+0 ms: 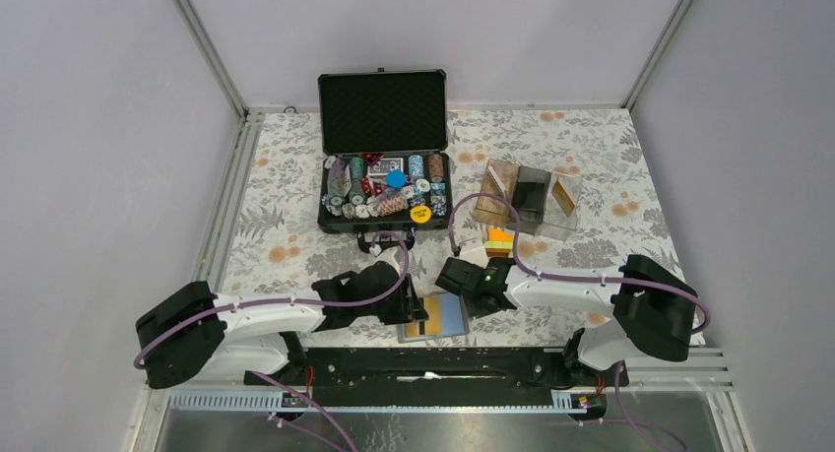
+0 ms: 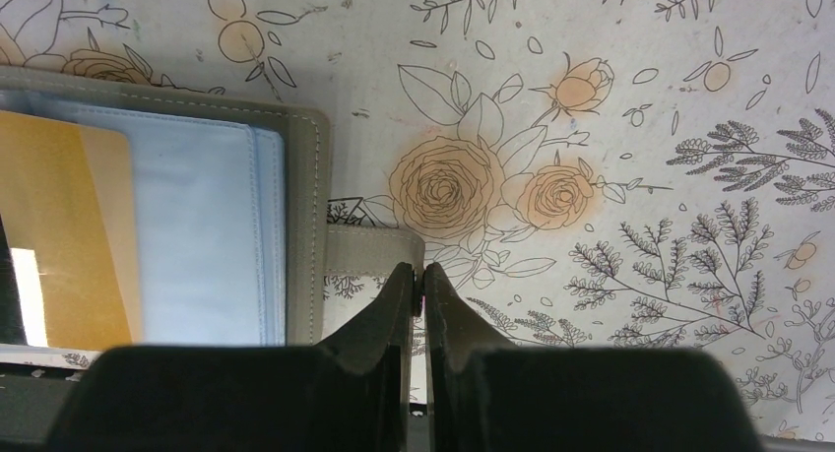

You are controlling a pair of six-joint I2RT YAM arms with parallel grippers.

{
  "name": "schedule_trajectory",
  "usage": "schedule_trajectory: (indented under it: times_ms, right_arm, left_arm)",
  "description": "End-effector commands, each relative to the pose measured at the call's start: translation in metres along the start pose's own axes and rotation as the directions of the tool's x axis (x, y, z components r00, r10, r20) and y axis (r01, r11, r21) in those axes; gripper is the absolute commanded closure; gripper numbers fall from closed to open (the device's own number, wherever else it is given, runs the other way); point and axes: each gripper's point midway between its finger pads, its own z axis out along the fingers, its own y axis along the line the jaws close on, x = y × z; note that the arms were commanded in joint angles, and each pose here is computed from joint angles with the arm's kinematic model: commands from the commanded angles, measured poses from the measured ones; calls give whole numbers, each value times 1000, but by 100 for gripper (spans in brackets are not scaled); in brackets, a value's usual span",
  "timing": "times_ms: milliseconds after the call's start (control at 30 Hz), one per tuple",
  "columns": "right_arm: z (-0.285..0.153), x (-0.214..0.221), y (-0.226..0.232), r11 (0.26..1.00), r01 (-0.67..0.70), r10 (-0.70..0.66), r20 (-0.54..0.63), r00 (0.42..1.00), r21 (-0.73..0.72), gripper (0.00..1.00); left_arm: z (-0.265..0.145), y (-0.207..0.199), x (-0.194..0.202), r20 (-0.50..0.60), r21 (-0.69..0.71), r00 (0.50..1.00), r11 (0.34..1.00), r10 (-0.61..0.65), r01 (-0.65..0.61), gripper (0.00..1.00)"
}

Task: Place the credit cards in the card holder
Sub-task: Insert the credit card into the card holder.

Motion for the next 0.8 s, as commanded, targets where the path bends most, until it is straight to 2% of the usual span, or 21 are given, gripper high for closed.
schedule_trajectory:
  times_ms: [0,267,767]
  right_arm:
    - [-4,-5,1,1000,-6,6,37,999,-8,100]
    - [-4,-3,0,1000,-13,13,36,999,-11,100]
    - [-4,-2,3,1000,-15,15,26,1000,-19,100]
  left_arm:
    - [2,-12,-3,6,12,1000,1000,11,-11,62]
    - [12,-24,4,-1,49,1000,999,9,-9,62]
    - [22,-38,-11,87,96,996,995,-5,-3,66]
